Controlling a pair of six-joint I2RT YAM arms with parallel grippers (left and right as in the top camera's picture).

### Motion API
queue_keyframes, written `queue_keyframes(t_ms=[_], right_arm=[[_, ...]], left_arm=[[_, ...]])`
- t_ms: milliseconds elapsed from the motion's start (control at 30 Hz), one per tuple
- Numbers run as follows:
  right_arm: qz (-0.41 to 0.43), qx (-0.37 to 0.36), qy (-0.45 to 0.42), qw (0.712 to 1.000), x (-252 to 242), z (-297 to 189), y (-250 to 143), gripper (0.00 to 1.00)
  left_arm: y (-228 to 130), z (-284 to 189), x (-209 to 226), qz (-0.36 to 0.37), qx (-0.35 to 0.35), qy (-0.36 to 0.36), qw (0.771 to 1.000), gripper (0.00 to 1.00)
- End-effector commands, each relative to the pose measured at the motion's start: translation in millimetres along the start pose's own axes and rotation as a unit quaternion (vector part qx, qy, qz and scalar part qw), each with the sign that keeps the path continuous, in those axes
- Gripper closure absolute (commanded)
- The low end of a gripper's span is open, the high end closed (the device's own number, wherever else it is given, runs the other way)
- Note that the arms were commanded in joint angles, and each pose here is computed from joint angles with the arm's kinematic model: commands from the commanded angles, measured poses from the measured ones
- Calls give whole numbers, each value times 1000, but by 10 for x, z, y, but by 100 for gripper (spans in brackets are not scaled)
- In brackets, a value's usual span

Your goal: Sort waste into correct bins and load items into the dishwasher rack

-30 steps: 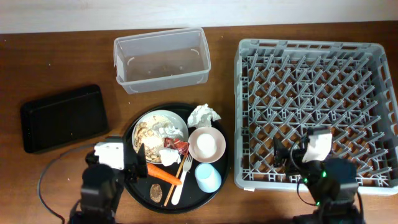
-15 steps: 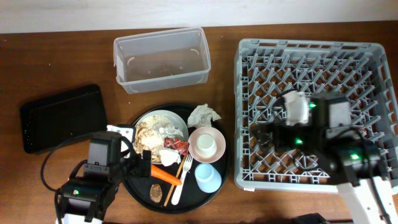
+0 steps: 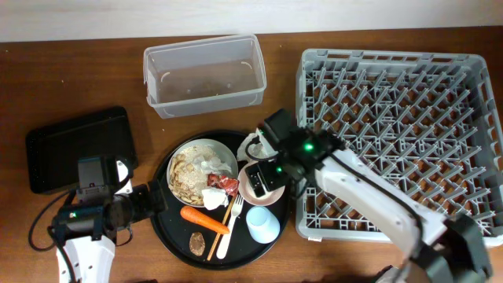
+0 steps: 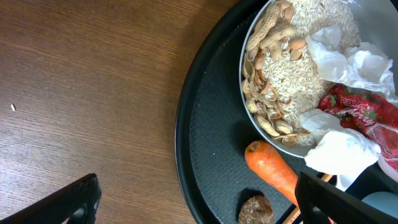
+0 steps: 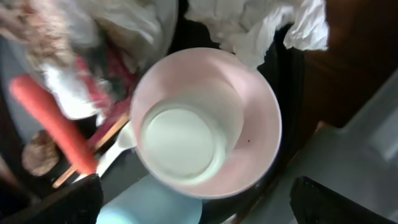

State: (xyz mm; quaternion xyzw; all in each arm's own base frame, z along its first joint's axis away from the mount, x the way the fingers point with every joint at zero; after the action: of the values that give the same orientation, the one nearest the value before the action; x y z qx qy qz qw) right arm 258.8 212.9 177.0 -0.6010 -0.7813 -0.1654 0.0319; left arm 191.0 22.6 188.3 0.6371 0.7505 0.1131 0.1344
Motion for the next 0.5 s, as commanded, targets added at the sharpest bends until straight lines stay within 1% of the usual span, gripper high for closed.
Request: queue_keyframes(t_ms=[0, 33, 100, 167, 200, 233, 367, 467], right_arm=[[21, 10, -20, 1000, 25, 215, 61, 1], [12, 13, -20, 1000, 83, 304, 54, 4], [12, 7, -47, 999, 113, 353, 30, 4], [10, 4, -78, 997, 122, 434, 0, 12], [10, 8, -80, 997, 119, 457, -6, 18], [10, 12, -83, 996, 109, 491, -13, 22], [22, -8, -98, 995, 85, 502, 41, 21], [21, -26, -90, 995, 114, 506, 103, 11]], left_arm=[[51, -44, -9, -8, -8, -7, 1000, 1], [51, -44, -9, -8, -8, -7, 1000, 1], [51, -44, -9, -8, -8, -7, 1000, 1], [51, -44, -10, -8, -8, -7, 1000, 1], [51, -44, -10, -8, -8, -7, 1000, 1], [51, -44, -9, -8, -8, -7, 1000, 1], [50, -44, -10, -8, -8, -7, 1000, 1], [50, -44, -9, -8, -8, -7, 1000, 1]])
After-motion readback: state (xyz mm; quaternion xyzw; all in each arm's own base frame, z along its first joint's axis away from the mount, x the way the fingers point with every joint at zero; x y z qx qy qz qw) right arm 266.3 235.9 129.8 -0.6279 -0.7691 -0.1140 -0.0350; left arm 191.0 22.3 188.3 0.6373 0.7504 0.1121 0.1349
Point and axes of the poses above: each gripper's point midway between its finger pads, its own z axis out along the fingers, its own x axis along the line the jaws close on, y = z × x, the point moved 7 cm from there along -z, back along the fingers, and after that the axes turned 9 degrees about z, right-handed, at the moved point
